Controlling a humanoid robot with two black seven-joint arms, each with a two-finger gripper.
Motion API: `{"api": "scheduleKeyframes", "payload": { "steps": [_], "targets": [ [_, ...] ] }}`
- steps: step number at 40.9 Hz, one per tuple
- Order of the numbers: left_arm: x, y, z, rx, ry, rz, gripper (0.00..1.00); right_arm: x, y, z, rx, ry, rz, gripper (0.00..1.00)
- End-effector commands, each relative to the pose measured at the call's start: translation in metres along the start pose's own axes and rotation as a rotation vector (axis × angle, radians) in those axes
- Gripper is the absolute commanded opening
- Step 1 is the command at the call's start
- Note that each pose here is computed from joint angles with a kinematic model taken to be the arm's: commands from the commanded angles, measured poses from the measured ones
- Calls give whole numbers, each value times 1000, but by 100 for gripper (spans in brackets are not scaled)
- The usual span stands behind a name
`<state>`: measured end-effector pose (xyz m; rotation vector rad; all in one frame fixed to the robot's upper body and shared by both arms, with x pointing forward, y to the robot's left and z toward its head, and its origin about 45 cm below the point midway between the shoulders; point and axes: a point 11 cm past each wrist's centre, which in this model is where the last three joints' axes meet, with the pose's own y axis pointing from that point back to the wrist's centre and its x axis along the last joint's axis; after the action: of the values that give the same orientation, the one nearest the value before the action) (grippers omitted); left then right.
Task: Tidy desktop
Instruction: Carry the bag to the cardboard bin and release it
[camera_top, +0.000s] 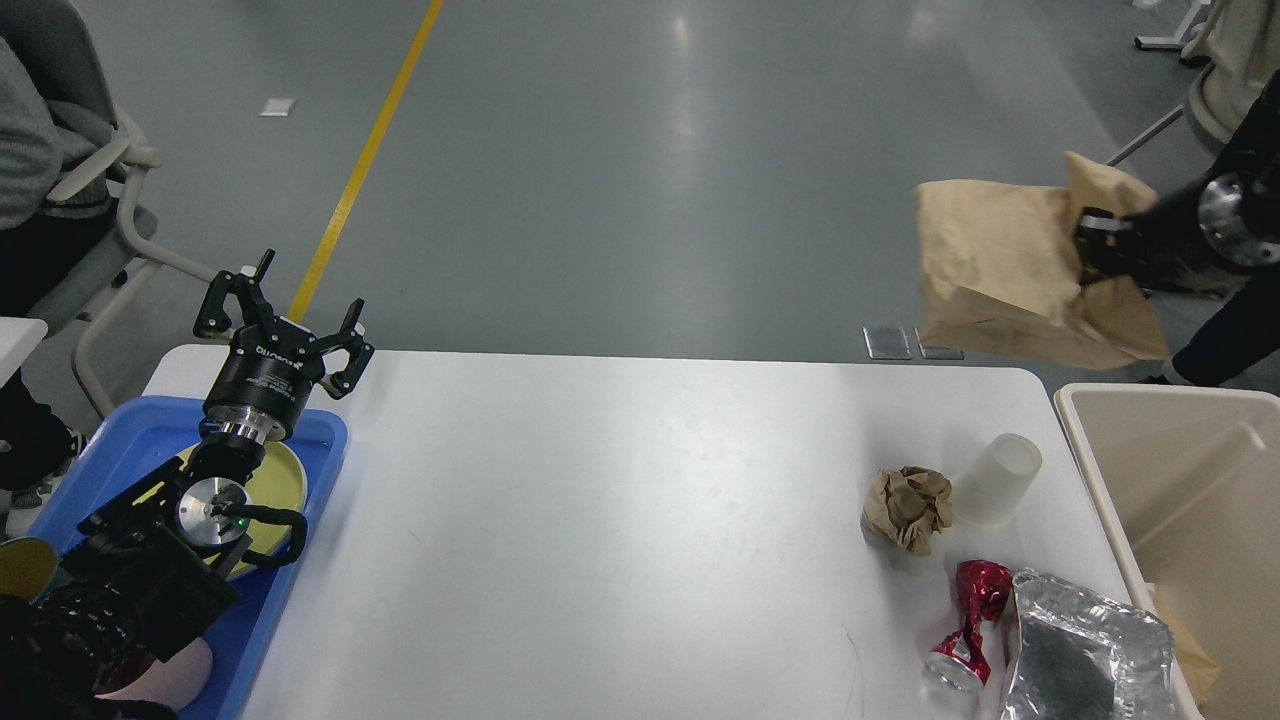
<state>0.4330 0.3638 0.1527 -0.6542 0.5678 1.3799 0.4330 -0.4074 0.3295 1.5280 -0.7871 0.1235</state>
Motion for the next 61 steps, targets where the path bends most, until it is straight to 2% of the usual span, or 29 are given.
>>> {"api": "scheduleKeyframes", "payload": {
  "steps": [1, 5, 10, 22, 23, 24, 25, 26, 27, 51, 61],
  "targets": [
    [0, 0, 0, 0, 0, 0, 100, 5, -38, 69, -117, -26, 139, 0],
    [0, 0, 0, 0, 0, 0, 100, 0, -64, 124, -221, 18, 296, 0],
    [0, 0, 0, 0, 0, 0, 100, -16, -77, 201, -365, 65, 447, 0],
    [0, 0, 0, 0, 0, 0, 100, -76, -112, 238, -455, -171, 538, 0],
    [0, 0, 0, 0, -1, 2, 100, -77, -112, 238, -460, -189, 541, 8],
    [0, 0, 0, 0, 0, 0, 100, -80, -113, 240, -464, -205, 539, 46],
    [1, 0, 0, 0, -1, 2, 100, -82, -113, 242, -470, -219, 534, 99],
    [0, 0, 0, 0, 0, 0, 100, -87, -113, 247, -482, -236, 530, 95],
    [0, 0, 0, 0, 0, 0, 100, -89, -113, 250, -489, -240, 527, 100],
    [0, 0, 0, 0, 0, 0, 100, -86, -107, 256, -531, -255, 530, 100],
    [0, 0, 0, 0, 0, 0, 100, -36, -99, 204, -418, -304, 560, 100]
  ]
}}
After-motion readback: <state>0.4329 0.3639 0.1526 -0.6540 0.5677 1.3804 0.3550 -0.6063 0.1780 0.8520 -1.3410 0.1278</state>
